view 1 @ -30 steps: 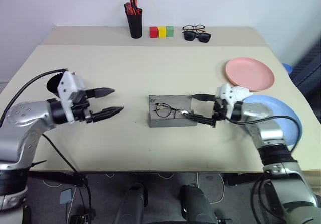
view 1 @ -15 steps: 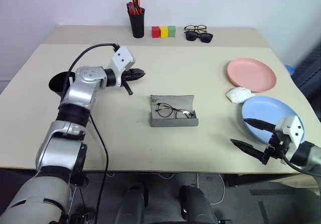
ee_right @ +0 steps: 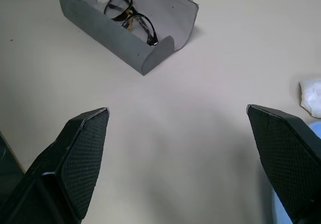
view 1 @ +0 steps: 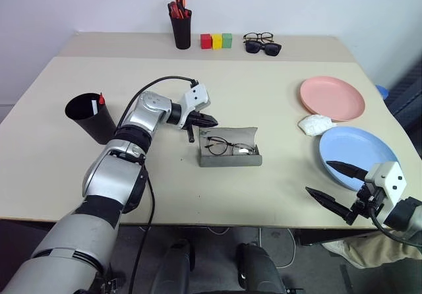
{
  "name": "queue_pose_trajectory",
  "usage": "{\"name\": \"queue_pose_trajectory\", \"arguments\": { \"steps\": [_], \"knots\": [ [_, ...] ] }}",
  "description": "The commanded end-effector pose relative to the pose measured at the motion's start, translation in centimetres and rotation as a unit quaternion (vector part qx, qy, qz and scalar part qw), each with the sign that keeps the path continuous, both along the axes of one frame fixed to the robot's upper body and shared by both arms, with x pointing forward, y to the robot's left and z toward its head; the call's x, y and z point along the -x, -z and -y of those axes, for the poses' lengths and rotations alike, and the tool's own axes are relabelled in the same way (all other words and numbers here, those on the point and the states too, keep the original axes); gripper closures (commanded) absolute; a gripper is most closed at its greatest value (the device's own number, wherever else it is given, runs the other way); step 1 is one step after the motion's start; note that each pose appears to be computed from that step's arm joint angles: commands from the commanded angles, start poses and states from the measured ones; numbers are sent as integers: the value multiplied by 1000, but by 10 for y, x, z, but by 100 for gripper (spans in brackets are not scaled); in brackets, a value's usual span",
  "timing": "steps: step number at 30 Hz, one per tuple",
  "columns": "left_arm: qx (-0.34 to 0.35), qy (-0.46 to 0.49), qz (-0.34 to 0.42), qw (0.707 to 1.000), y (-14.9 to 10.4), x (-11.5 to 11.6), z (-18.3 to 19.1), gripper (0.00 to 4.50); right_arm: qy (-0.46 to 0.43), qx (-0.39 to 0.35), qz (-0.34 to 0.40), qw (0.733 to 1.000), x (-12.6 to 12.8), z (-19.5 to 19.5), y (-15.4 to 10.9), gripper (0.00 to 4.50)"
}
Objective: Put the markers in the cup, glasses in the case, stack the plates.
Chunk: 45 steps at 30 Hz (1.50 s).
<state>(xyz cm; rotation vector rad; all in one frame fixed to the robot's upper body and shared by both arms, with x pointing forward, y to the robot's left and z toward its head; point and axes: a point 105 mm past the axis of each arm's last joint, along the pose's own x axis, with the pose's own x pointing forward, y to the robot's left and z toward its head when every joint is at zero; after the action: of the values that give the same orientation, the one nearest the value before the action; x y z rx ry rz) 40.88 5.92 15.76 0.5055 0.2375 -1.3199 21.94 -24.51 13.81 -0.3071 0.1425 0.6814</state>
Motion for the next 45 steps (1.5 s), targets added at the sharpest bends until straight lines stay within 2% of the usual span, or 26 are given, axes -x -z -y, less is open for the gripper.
{"name": "queue_pose_trajectory", "arguments": {
  "steps": [1,6,9,11,12,15,20,24,29,36,40,45],
  "knots": [
    [24,99,-25,994,-25,22,-2,444,-6,1,27,1000,1,-5,-10,0],
    [0,153,-48,987,-15,50,-13,444,-5,-3,28,1000,0,-7,-6,0],
    [-17,173,-71,982,3,71,-13,444,-2,-7,25,1000,-4,-6,-4,0],
    [-4,175,-76,982,7,80,-9,444,-3,-8,24,1000,-6,-5,-3,0],
    [9,166,-74,983,4,80,-6,444,-3,-8,24,1000,-7,-5,-2,0],
    [44,106,-34,993,-13,60,-2,444,-4,-7,26,1000,-10,-4,-4,0],
    [55,1,36,998,-32,21,-1,444,-7,-9,28,1000,-14,-4,-4,0],
    [33,-70,85,993,-34,-7,3,444,-7,-12,27,1000,-14,-5,-2,0],
    [-7,-109,118,987,-26,-26,7,444,-7,-14,29,999,-13,-6,-1,0],
    [-28,-89,97,991,-9,-25,13,444,-4,-17,31,999,-9,-10,-1,0],
    [-18,-21,13,1000,-4,-6,11,444,-2,-17,31,999,-8,-10,-1,0],
    [-14,46,-41,998,-2,14,5,444,-3,-20,31,999,-10,-11,1,0]
  ]
}}
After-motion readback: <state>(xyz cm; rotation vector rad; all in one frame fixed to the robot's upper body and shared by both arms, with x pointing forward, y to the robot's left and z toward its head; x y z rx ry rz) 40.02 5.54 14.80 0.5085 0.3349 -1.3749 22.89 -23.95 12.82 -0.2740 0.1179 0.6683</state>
